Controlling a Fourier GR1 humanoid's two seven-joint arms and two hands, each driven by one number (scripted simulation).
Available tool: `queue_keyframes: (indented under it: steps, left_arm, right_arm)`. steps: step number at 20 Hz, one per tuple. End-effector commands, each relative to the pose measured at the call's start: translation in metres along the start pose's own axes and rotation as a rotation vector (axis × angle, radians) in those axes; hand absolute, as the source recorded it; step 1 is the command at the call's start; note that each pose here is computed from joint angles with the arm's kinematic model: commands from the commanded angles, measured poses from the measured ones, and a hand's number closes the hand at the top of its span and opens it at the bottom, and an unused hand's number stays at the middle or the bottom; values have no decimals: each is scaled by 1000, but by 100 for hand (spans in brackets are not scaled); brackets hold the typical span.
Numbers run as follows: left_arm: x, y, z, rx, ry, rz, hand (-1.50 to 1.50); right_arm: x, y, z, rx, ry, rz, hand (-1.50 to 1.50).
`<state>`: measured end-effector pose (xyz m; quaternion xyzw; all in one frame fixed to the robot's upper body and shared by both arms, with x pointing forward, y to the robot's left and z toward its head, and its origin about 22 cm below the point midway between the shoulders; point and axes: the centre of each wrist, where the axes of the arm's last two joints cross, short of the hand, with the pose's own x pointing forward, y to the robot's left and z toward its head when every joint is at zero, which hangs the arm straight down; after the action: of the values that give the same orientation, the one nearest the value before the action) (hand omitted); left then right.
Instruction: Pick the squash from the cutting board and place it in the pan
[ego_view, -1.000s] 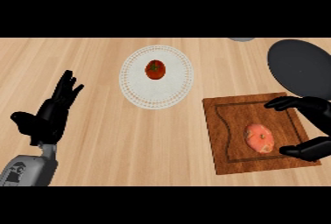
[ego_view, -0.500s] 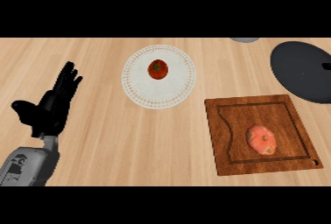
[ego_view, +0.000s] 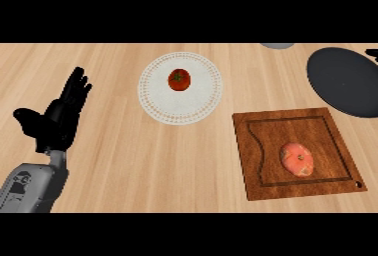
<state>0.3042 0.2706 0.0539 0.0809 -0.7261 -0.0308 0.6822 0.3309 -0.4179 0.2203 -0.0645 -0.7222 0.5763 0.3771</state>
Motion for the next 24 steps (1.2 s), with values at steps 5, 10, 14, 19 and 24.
queue_keyframes:
  steps: [5,10,14,19,24]
  left_arm:
    - [6,9,-5,17,0,3,0]
    - [-5,-7,7,19,-5,-15,0]
    - [-18,7,11,37,16,-9,0]
    - [-17,6,15,37,8,4,0]
    - [-3,1,17,22,7,14,0]
  right_arm:
    - [13,12,-32,181,-163,-131,-150]
    - [21,44,-44,266,-203,-186,-150]
    - [26,48,-43,279,-136,-117,-150]
    - [27,46,-19,284,-73,-114,-150]
    - [17,75,-47,263,2,-69,-150]
